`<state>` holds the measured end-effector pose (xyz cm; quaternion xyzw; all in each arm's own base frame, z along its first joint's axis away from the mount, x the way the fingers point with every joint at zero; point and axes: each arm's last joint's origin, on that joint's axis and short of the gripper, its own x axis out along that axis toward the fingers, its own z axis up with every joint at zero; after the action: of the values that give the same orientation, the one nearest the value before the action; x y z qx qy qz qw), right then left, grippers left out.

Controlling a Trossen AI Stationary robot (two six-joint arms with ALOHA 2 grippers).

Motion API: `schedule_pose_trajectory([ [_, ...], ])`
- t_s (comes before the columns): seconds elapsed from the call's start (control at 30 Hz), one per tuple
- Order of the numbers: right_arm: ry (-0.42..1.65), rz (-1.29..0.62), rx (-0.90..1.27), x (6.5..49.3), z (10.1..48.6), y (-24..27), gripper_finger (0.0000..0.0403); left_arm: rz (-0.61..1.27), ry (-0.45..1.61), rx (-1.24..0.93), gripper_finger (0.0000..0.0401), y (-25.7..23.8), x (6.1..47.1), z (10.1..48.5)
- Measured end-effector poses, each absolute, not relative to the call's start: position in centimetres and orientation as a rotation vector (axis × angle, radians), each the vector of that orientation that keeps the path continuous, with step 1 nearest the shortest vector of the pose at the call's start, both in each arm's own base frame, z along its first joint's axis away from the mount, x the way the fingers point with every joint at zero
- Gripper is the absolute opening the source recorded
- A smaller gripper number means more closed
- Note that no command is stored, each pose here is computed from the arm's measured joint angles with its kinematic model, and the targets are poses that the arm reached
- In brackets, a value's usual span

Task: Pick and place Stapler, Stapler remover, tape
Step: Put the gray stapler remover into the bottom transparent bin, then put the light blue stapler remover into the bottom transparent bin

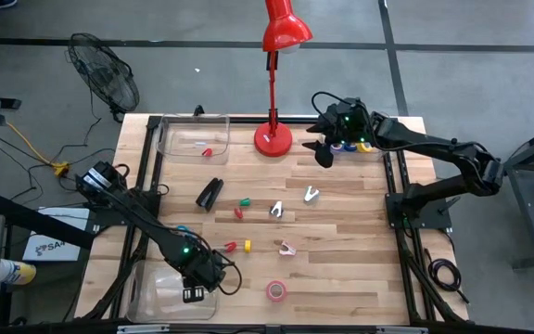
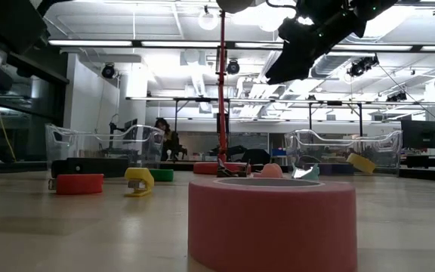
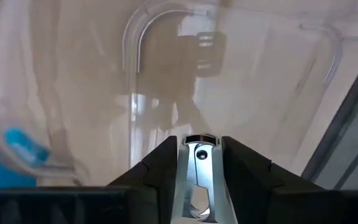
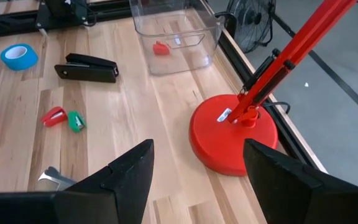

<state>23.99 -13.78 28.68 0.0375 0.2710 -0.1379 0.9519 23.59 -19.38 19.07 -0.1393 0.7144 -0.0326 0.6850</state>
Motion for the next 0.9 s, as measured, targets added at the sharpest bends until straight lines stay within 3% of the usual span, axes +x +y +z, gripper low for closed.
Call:
schedule_pose_trajectory([
  [0.6, 0.564, -0.272, 0.055, 23.9, 28.6, -13.7, 0.0238, -0.066, 1.593, -0.342, 0.0122, -19.2, 23.4, 19.8],
  [0.9, 0.566, -0.270, 0.048, 23.9, 28.6, -13.7, 0.0238, -0.123, 1.584, -0.395, 0.0202, -19.8, 24.0, 21.5],
])
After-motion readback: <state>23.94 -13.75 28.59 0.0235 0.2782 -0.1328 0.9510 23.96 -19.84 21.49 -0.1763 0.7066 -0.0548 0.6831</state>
